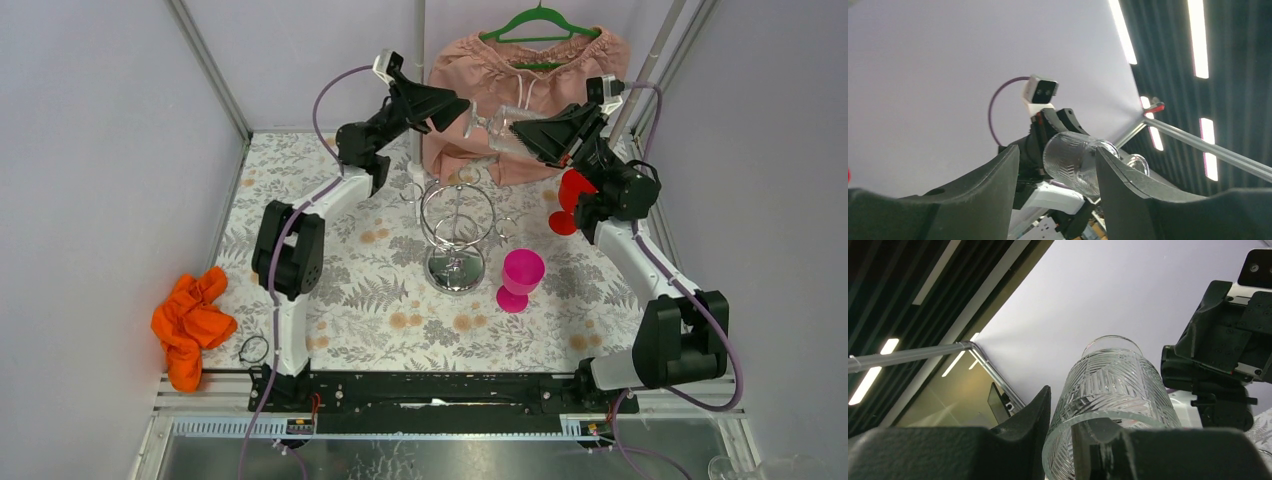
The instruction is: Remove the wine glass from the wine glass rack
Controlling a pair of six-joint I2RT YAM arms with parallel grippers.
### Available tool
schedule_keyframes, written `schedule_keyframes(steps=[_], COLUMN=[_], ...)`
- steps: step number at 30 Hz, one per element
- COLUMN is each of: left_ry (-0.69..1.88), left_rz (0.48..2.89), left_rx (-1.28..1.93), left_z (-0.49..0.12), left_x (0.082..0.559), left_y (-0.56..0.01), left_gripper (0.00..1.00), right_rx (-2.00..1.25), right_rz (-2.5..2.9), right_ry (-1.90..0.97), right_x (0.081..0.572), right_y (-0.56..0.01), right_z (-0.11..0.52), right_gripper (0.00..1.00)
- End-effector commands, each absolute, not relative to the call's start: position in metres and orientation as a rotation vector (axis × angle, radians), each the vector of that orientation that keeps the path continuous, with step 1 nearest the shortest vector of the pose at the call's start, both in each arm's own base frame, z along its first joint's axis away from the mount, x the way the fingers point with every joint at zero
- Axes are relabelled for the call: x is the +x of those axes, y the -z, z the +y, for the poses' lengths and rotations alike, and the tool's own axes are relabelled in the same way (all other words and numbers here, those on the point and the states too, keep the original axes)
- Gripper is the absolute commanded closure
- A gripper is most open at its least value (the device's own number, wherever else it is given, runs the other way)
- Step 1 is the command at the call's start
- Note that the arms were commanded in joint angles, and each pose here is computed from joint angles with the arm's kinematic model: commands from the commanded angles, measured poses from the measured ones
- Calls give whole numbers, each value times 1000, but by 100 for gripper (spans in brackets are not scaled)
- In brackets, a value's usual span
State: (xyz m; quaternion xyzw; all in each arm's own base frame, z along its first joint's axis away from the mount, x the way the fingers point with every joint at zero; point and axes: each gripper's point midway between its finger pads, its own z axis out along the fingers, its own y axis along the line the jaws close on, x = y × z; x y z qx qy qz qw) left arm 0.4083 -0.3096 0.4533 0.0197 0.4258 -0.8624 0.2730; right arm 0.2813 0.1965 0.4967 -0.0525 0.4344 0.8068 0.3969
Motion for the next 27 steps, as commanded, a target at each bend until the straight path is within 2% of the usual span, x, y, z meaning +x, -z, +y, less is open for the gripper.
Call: schedule_keyframes(steps=[1,9,14,20,27], left_ry=[2182,2170,2023,1528,978], left_rz=[1204,1184,1323,1628,1804], left_rx=[155,178,146,43,-152], left_z=[-312,-308,-314,-305,-245], left_x=[403,398,410,447,469], left_y=[-466,-471,-465,-437,-418], left_gripper=[36,36,36,37,37], right_rx=[-295,-273,-268,-266,-233], right_rz=[974,1014,1044,1153,1317], right_ry=[-1964,-1968,-1954,-1819,-1540], right_x=[244,250,253,261,280], right_y=[-520,-511,-506,-496,-485], right_z=[193,196,197,203,201], right_gripper=[100,100,100,100,100])
